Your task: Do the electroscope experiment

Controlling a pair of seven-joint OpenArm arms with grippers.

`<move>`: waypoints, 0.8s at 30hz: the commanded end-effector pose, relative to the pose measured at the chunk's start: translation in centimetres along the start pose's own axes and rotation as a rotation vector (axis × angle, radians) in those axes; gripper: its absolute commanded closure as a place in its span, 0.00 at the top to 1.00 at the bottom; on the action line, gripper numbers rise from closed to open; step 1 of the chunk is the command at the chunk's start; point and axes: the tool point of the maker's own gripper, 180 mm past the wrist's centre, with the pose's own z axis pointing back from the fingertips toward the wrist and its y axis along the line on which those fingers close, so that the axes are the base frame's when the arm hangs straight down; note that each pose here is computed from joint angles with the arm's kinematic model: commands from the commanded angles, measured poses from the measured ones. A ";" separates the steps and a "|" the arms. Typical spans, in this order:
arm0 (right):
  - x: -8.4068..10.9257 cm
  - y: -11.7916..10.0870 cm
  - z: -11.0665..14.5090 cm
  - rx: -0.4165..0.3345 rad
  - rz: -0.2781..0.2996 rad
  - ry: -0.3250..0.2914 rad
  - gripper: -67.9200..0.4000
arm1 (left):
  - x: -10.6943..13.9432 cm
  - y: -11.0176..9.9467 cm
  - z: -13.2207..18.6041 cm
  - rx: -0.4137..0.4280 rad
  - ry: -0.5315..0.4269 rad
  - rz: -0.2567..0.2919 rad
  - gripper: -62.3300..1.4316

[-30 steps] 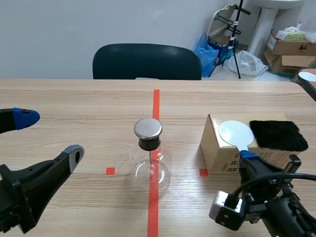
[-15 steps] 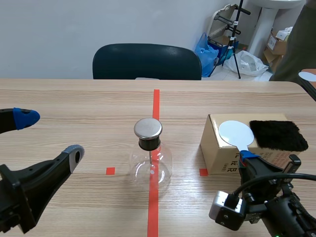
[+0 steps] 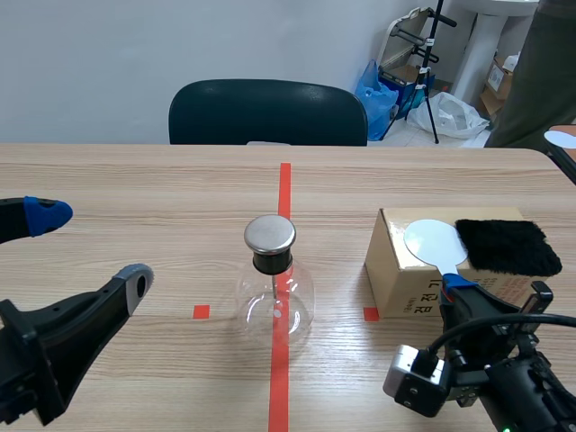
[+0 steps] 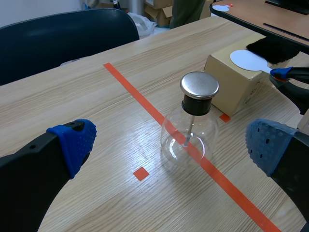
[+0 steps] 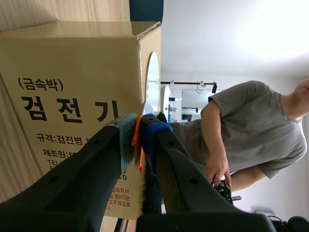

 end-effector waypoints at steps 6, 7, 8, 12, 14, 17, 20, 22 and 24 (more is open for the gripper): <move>-0.5 -1.0 -0.5 -0.028 0.018 -0.003 0.02 | 0.8 -0.6 -0.1 -0.017 -0.031 0.009 1.00; -0.4 -1.0 -0.5 -0.028 0.018 -0.010 0.02 | 0.8 -0.6 -0.1 -0.017 -0.031 0.009 1.00; -0.3 -1.0 -0.5 -0.029 0.018 -0.014 0.02 | 0.8 -0.6 -0.1 -0.017 -0.031 0.009 1.00; 0.2 -1.7 -0.4 -0.069 0.027 -0.041 0.02 | 0.8 -0.6 -0.1 -0.017 -0.031 0.009 1.00; 0.4 -2.1 -0.4 -0.094 0.033 -0.050 0.02 | 0.8 -0.6 -0.1 -0.017 -0.031 0.009 1.00; 0.4 -2.2 -0.4 -0.098 0.033 -0.051 0.02 | 0.8 -0.6 -0.1 -0.017 -0.031 0.009 1.00; 0.2 -2.4 -0.5 -0.102 0.039 -0.047 0.02 | 0.8 -0.6 -0.1 -0.017 -0.030 0.009 1.00; -0.2 -2.7 -0.6 -0.110 0.049 -0.044 0.02 | 0.8 -0.6 -0.1 -0.017 -0.030 0.009 1.00; -0.4 -2.9 -0.6 -0.115 0.066 -0.043 0.02 | 0.8 -0.6 -0.1 -0.017 -0.030 0.009 1.00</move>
